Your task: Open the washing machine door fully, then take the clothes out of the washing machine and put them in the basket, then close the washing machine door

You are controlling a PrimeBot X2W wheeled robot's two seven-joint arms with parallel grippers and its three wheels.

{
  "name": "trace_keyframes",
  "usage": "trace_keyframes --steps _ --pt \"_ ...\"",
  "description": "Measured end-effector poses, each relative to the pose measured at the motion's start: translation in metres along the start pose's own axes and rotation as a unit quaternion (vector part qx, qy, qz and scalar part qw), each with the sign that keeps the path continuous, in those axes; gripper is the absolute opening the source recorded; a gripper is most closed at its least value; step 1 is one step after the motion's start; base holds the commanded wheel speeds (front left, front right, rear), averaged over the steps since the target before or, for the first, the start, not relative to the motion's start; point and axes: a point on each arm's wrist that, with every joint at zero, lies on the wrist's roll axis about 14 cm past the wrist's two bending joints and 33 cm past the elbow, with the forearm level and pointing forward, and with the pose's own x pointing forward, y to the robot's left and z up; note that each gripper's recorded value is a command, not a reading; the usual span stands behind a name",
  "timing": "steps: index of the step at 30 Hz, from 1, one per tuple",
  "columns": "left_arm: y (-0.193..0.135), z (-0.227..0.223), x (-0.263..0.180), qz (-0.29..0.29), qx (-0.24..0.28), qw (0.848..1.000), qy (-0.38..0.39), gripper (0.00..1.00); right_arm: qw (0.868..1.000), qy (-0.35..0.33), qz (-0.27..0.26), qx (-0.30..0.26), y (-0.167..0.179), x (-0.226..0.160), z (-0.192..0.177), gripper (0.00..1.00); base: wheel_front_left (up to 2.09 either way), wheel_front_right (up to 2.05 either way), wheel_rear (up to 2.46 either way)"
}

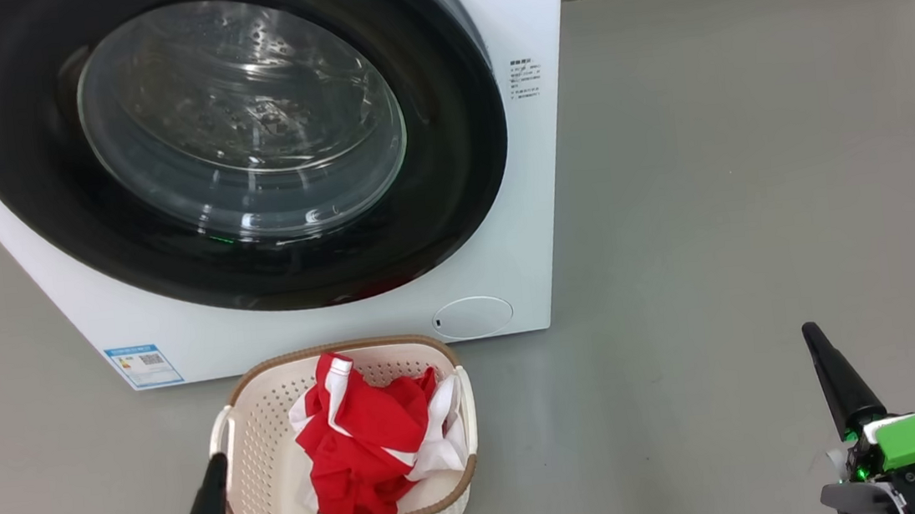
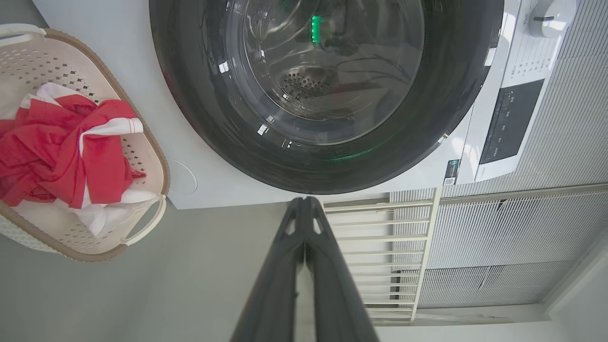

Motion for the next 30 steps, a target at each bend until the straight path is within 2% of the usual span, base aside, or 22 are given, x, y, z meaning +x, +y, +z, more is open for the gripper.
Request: trace_keyframes --steps 11,30 --pt "-0.0094 0.0059 0.0056 -0.023 -0.058 0.998 -0.008 0.0 0.999 -0.003 0.004 0.054 0.0018 0.0035 0.0033 0.0 0.0 0.0 0.0" --pt "-0.009 0.0056 0.0056 -0.022 -0.06 0.998 -0.006 0.0 0.998 -0.005 0.009 0.056 0.0053 0.0058 0.0057 0.0 0.0 0.0 0.0"
